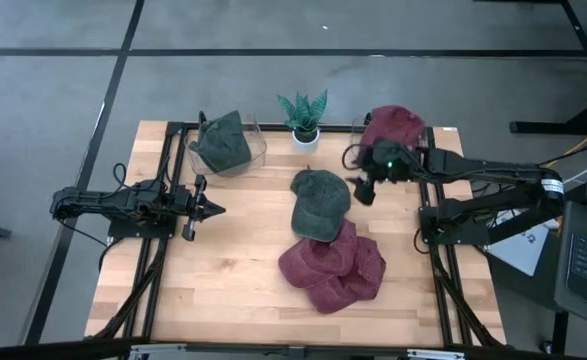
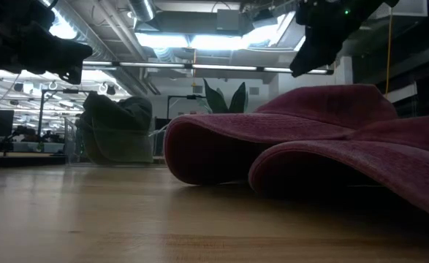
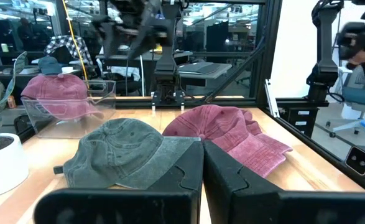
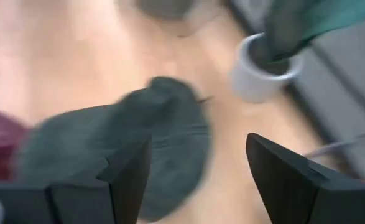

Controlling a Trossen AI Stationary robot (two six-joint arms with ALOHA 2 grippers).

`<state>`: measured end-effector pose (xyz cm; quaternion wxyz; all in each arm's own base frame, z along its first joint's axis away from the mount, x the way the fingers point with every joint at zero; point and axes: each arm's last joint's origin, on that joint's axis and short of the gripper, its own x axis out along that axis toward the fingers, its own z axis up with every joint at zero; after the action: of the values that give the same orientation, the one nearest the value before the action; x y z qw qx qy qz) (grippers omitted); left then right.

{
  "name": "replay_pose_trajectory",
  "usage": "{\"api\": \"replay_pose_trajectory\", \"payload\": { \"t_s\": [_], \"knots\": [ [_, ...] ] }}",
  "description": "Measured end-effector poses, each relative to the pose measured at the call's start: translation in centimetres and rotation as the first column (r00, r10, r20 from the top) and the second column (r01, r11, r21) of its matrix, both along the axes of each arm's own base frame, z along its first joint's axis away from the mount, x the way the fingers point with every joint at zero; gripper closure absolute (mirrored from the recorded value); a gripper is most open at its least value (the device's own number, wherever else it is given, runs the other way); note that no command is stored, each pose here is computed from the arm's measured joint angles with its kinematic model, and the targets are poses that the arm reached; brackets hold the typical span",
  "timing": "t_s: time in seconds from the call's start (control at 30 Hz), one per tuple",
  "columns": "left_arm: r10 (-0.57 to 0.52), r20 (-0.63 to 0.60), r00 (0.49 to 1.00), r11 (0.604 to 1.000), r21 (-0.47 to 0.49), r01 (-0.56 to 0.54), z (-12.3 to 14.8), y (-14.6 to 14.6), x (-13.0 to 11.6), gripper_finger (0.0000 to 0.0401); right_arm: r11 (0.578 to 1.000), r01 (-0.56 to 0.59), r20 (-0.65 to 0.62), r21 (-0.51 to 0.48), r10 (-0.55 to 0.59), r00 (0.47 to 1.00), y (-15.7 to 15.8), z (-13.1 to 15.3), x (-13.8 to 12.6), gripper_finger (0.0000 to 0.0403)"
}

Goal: Pick & Place hat
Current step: Put the right red cap into the right transparent bin

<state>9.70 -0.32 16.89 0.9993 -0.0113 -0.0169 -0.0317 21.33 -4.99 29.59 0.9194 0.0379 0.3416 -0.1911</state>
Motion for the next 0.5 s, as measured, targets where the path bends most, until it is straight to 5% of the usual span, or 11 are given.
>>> {"api": "replay_pose_trajectory", "payload": {
  "t_s": [0.5],
  "knots": [
    [0.0, 0.0, 1.0, 1.0, 0.0, 0.0, 0.0, 0.0, 0.0, 0.0395, 0.958, -0.147, -0.078, 0.246, 0.171, 0.982, 8.3, -3.1, 2.8, 0.0144]
  ]
}}
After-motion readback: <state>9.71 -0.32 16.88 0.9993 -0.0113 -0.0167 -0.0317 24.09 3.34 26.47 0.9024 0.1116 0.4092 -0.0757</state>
